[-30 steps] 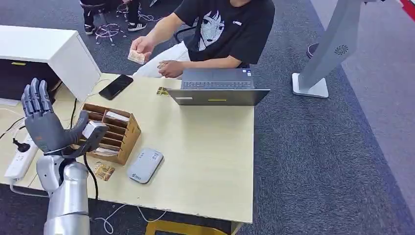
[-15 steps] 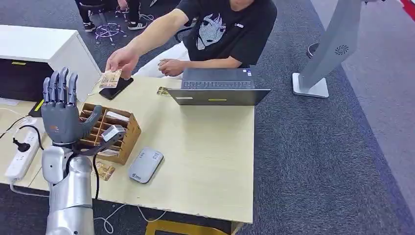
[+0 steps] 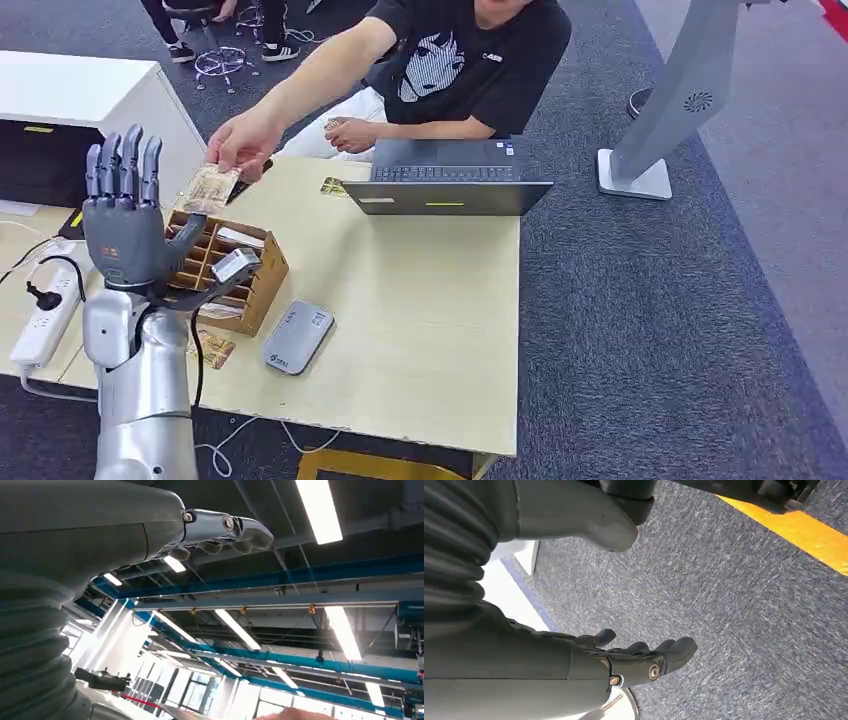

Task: Pass the card to the sensor for recognition and then transmit it.

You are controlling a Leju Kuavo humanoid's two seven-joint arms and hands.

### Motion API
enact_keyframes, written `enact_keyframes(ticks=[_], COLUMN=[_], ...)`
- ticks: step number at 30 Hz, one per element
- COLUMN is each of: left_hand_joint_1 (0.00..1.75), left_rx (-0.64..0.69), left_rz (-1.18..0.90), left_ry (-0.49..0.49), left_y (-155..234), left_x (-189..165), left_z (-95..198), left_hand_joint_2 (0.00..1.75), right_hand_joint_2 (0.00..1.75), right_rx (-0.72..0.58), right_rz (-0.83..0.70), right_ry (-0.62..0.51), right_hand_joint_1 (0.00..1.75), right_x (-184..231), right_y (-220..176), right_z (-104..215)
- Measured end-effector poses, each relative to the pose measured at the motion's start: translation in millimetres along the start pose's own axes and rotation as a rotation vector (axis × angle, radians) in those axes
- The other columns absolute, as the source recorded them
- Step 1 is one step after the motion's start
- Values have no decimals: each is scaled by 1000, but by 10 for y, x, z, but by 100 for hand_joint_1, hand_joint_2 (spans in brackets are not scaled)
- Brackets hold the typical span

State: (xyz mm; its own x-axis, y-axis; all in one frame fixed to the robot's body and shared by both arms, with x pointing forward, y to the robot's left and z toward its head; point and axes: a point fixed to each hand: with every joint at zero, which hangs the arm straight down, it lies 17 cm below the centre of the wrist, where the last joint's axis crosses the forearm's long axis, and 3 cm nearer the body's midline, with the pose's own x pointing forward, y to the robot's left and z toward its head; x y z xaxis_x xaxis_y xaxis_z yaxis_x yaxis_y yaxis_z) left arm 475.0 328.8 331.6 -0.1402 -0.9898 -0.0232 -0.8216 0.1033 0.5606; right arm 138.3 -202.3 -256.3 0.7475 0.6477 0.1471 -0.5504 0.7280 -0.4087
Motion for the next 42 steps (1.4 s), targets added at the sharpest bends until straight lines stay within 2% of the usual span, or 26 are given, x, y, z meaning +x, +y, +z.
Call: enact_keyframes(ticks=[16,17,42], left_hand_joint_1=[3,175,175], left_rx=[36,38,86], left_rz=[36,40,68], left_ry=[11,14,42], left_y=[52,56,175], left_x=[176,173,152], left_z=[-122,-122,-177], left_hand_joint_2=[175,175,175], right_hand_joint_2=[175,175,175], right_rx=[4,4,1], right_rz=[-10,-10,-22], right_ry=[2,1,-6], right_hand_joint_1=[0,0,0], right_x=[92,101,145], right_y=[1,-1,-11], right_z=[14,15,17])
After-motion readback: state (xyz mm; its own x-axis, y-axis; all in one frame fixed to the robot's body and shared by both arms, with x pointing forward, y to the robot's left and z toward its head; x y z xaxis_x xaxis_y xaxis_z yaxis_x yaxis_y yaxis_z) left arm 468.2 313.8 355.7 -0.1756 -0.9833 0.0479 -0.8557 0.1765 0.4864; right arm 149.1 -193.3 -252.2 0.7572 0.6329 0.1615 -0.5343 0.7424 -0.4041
